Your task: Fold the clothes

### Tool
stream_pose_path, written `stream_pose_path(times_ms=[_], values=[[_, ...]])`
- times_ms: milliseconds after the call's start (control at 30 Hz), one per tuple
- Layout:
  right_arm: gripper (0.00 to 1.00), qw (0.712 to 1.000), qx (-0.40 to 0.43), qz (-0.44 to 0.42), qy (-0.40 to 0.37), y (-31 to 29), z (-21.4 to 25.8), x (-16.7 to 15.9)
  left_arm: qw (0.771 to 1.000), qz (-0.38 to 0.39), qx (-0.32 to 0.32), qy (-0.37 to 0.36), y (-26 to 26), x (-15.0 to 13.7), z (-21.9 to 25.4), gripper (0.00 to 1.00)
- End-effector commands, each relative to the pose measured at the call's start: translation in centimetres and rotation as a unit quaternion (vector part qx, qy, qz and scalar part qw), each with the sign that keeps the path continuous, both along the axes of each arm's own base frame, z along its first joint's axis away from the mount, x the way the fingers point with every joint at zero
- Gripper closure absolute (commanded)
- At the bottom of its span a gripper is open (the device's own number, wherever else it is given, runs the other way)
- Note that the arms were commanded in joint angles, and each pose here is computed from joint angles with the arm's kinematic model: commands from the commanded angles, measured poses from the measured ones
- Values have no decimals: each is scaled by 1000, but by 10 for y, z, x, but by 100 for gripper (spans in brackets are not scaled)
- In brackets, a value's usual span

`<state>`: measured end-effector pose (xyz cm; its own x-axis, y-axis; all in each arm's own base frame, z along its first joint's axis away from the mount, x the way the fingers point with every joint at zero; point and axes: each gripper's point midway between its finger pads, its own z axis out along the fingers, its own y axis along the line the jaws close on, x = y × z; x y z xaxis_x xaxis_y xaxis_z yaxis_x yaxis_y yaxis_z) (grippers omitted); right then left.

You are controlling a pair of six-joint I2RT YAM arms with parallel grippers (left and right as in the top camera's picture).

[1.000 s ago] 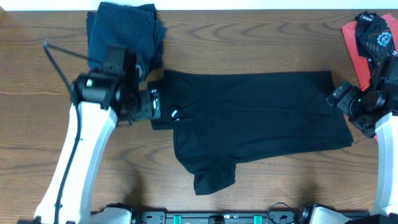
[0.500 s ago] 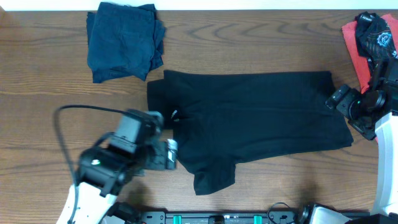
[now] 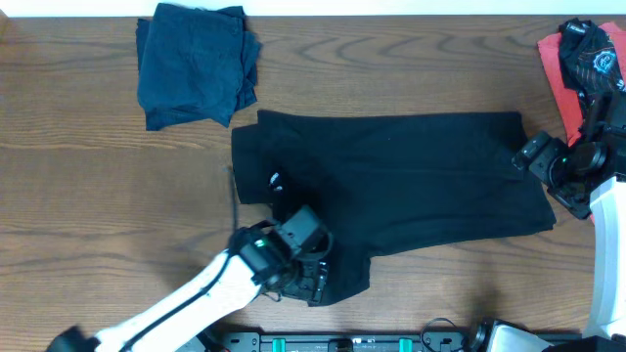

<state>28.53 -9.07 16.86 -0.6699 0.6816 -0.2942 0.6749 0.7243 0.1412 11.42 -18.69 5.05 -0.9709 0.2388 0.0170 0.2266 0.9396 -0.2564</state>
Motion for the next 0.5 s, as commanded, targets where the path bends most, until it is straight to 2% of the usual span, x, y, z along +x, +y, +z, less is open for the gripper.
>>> stream_pose_path(times_ms=[0, 167, 467], values=[[1, 1000, 1, 4, 2, 0, -1, -1, 999, 6, 24, 26, 0, -5, -15, 24], [1, 1000, -2, 15, 6, 0, -3, -2, 996, 2, 54, 73, 4, -15, -34, 24], [1, 1000, -2, 16, 8, 0, -5, -2, 995, -36, 54, 70, 2, -14, -43, 24]])
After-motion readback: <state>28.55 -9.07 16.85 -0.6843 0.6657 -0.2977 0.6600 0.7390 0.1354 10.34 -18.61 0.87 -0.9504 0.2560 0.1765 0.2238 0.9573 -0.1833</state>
